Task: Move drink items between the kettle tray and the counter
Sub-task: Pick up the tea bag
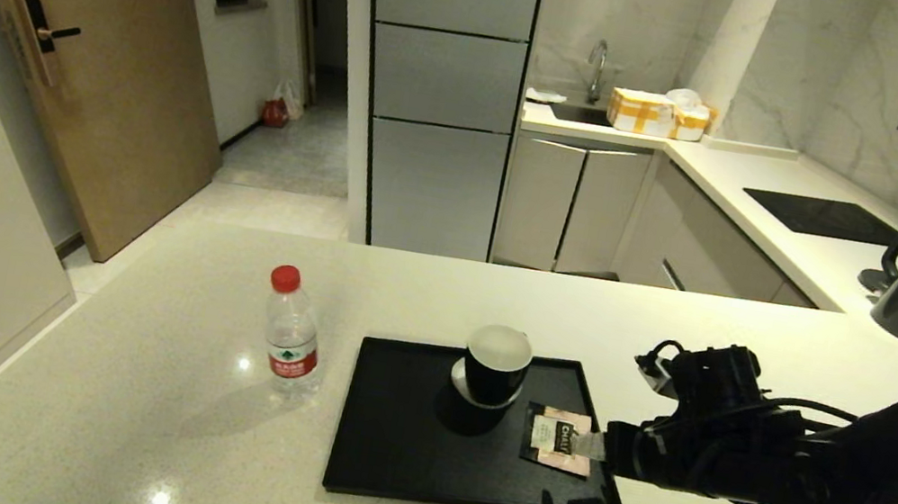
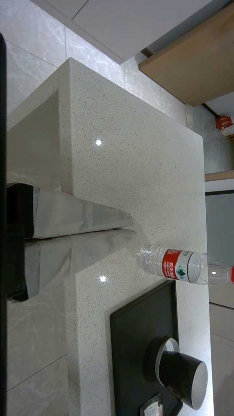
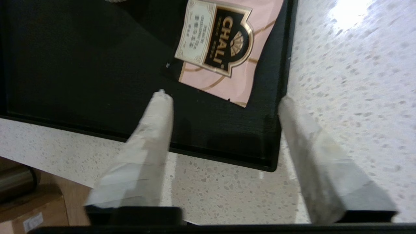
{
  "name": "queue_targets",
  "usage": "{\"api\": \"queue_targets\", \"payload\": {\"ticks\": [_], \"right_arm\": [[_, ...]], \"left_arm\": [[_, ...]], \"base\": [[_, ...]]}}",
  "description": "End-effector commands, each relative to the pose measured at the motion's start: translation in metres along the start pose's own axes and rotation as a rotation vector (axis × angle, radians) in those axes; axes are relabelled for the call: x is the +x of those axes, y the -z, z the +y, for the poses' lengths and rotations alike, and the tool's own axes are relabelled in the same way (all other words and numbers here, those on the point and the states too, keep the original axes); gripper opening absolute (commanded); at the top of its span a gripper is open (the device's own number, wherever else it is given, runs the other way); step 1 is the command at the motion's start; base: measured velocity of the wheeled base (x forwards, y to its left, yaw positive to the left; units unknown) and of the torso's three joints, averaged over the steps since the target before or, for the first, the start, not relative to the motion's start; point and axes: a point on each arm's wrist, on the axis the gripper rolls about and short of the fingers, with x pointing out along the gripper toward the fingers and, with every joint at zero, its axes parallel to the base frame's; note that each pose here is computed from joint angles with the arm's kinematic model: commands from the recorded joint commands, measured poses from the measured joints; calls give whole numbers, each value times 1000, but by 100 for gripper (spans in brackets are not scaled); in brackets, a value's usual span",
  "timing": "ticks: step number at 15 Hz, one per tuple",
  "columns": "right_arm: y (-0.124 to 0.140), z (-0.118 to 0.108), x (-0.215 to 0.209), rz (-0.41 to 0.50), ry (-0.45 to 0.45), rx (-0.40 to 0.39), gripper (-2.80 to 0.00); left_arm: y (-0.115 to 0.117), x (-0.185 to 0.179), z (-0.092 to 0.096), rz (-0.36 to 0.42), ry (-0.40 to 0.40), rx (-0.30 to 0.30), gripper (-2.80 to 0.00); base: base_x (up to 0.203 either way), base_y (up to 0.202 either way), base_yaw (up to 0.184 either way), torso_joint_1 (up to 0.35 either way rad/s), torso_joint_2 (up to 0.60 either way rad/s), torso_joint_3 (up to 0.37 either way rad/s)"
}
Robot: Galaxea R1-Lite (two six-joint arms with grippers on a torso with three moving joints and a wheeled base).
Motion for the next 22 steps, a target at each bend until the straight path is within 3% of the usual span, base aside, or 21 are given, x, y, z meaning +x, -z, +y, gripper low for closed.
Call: {"api": "queue_targets", "payload": {"ticks": [1, 15, 22], "right_arm": [[4, -1, 11, 14, -3, 2, 0], [7, 4, 47, 51, -11, 31, 0], [0, 5, 58, 24, -17, 39, 0]], "left_arm": [[0, 0, 0, 2, 0, 0, -280], [0, 0, 0, 2, 0, 0, -280], [0, 0, 0, 2, 0, 0, -280]], "base": [[0, 0, 0, 0, 0, 0], [0, 0, 0, 0, 0, 0], [0, 0, 0, 0, 0, 0]]}}
